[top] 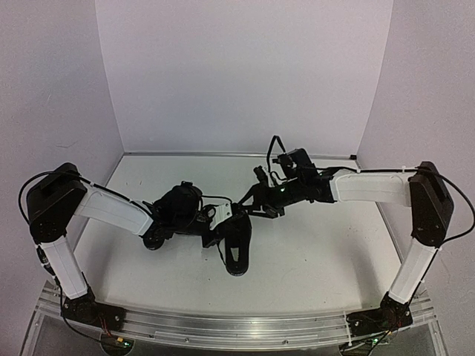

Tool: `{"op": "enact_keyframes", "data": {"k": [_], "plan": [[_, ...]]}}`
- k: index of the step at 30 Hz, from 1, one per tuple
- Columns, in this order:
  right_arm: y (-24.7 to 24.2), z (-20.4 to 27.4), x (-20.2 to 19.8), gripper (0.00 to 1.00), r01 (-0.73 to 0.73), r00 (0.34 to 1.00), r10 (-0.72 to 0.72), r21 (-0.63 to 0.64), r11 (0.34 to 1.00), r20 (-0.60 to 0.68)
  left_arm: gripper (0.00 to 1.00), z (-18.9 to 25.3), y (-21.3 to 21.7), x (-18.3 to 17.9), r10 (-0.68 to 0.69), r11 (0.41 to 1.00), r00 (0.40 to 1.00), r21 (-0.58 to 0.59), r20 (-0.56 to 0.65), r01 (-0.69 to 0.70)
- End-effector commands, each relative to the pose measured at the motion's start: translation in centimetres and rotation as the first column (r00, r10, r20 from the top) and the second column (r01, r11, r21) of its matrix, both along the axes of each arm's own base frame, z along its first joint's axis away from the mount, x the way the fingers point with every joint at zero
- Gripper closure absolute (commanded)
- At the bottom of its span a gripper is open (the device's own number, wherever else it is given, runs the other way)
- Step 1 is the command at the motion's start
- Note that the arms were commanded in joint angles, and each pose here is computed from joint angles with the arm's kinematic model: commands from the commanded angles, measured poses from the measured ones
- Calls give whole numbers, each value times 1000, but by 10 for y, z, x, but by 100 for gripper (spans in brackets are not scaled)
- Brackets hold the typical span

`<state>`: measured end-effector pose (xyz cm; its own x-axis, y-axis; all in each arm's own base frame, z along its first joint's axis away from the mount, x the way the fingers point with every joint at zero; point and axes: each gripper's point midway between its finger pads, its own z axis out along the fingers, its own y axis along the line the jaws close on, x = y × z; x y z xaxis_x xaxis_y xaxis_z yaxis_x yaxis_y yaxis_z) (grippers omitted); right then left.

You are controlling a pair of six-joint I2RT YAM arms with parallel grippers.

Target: Tie the shoes

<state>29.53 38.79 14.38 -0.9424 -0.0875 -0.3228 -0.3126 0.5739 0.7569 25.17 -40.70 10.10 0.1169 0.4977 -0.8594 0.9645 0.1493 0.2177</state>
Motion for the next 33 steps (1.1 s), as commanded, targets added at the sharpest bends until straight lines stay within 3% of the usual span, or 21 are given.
{"op": "enact_keyframes", "data": {"k": [1,19,22,26,33], "plan": [[8,-8,-15,48,-12,999,12,-4,1000,-32,100,25,-8,4,0,999,999,-43,50,2],[9,-40,-16,74,0,997,-4,-61,998,-76,100,27,-11,3,0,999,998,-39,57,2],[9,-42,-16,82,0,997,-5,-63,998,-78,100,27,-12,3,-2,999,998,-39,59,5],[10,-40,-17,100,-4,997,-1,-59,998,-75,100,25,-12,5,7,1000,999,-28,50,-5],[6,-39,-16,100,12,998,-16,-68,998,-59,56,43,14,11,68,995,998,73,-10,-68]]}}
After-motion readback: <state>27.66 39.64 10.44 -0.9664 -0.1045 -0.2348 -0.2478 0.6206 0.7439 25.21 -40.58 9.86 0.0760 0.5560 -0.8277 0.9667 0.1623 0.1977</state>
